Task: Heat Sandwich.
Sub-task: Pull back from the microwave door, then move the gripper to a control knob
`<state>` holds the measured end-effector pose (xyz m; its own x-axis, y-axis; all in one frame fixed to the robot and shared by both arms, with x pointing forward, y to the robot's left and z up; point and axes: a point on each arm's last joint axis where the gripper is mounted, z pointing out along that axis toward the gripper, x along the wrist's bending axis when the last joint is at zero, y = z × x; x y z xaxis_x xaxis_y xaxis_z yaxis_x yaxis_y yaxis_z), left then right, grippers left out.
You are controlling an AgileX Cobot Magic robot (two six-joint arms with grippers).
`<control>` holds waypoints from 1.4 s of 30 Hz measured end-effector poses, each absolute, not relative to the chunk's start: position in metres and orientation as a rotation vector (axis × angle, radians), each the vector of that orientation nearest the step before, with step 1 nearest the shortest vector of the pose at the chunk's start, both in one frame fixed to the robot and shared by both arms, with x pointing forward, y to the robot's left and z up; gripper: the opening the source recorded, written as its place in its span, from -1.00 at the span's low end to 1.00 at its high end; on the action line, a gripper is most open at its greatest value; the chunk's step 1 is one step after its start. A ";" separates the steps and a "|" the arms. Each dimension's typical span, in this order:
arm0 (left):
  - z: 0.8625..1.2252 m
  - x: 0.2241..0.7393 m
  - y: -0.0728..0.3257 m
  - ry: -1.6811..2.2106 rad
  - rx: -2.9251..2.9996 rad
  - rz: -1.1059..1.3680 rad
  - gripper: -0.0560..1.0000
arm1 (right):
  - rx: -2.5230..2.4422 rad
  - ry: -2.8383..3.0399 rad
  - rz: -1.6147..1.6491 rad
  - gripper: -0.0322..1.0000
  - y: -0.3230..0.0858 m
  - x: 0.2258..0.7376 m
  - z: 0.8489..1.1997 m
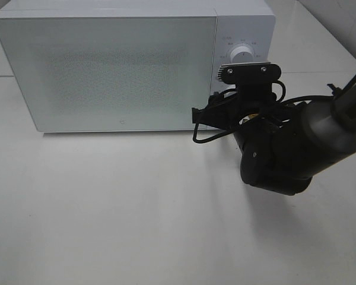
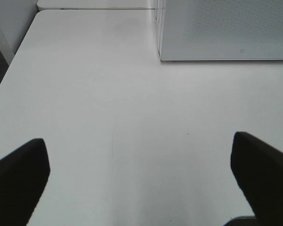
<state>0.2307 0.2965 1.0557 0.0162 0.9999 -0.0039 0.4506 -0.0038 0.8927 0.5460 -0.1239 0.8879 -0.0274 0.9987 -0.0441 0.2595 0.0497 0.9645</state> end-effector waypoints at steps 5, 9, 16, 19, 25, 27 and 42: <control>1.056 0.231 0.297 1.531 1.552 0.938 0.98 | 1.372 1.417 1.049 -0.11 -0.126 0.547 0.888; 1.056 0.231 0.297 1.531 1.552 0.938 0.98 | 1.387 1.401 1.048 -0.11 -0.126 0.548 0.888; 1.056 0.231 0.297 1.531 1.552 0.938 0.98 | 1.393 1.395 1.047 -0.11 -0.126 0.549 0.888; 1.056 0.231 0.297 1.531 1.552 0.938 0.98 | 1.393 1.395 1.047 -0.11 -0.126 0.549 0.888; 1.056 0.231 0.297 1.531 1.552 0.938 0.98 | 1.471 1.337 1.109 -0.11 -0.126 0.549 0.888; 1.056 0.231 0.297 1.531 1.552 0.938 0.98 | 1.495 1.319 1.128 -0.11 -0.126 0.549 0.888; 1.056 0.231 0.297 1.531 1.552 0.938 0.98 | 2.021 0.763 1.572 -0.11 -0.126 0.550 0.887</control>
<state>0.2307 0.2965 1.0557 0.0162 0.9999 -0.0039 0.4506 -0.0038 0.8927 0.5498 -0.1264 0.8867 0.1905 0.6750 0.7128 0.1419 -0.7374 0.6604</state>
